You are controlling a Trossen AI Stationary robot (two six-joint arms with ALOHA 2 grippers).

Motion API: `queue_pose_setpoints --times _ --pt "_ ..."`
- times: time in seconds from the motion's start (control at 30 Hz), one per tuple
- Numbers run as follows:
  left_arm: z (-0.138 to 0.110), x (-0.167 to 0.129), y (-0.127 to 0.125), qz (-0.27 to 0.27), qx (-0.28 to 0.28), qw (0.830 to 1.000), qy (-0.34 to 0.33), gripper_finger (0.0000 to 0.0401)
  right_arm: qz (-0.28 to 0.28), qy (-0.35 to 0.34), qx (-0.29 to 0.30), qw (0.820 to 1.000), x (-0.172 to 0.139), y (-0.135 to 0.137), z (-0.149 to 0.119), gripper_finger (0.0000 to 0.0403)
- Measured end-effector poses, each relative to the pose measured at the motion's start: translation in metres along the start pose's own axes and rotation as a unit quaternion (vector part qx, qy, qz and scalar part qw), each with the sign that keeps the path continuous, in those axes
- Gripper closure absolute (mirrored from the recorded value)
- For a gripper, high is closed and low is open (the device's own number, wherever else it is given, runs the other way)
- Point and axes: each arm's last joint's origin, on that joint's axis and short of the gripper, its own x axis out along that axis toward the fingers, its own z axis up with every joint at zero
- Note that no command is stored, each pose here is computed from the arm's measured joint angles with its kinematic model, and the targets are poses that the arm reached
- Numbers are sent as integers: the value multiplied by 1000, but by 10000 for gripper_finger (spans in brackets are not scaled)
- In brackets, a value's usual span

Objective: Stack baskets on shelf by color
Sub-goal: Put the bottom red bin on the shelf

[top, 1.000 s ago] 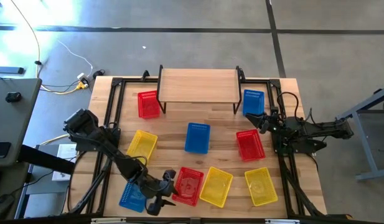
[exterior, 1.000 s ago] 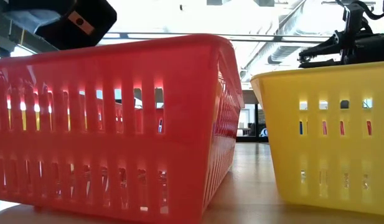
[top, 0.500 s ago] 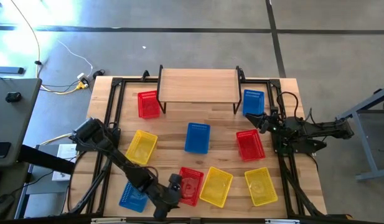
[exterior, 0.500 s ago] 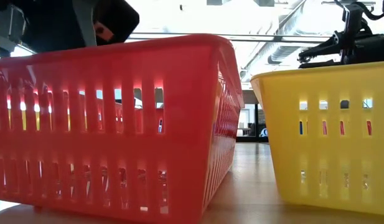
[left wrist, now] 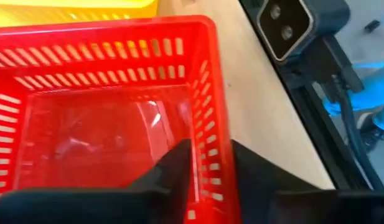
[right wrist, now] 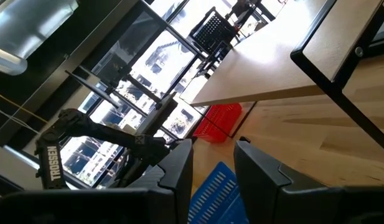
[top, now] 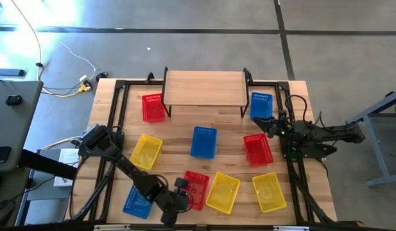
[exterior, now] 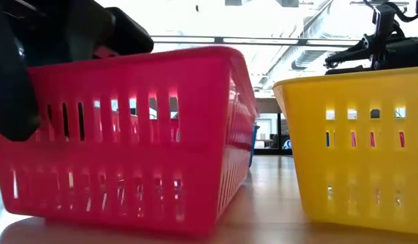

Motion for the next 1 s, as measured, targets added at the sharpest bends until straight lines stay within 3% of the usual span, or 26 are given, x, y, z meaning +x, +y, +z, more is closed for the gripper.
queue_pose_setpoints --times 0.1,0.17,0.53,1.0 --pt "-1 0 0 0 2 1000 6 383 -1 1 1 1000 0 0 0 300" --pt "-1 0 0 -2 2 1000 7 394 -1 1 3 1000 0 0 0 300" --pt "10 -24 1 1 -2 1000 -16 399 -1 2 2 1000 0 0 0 300" --pt "35 -89 38 71 3 996 -58 400 0 15 -2 1000 1 0 -2 300"
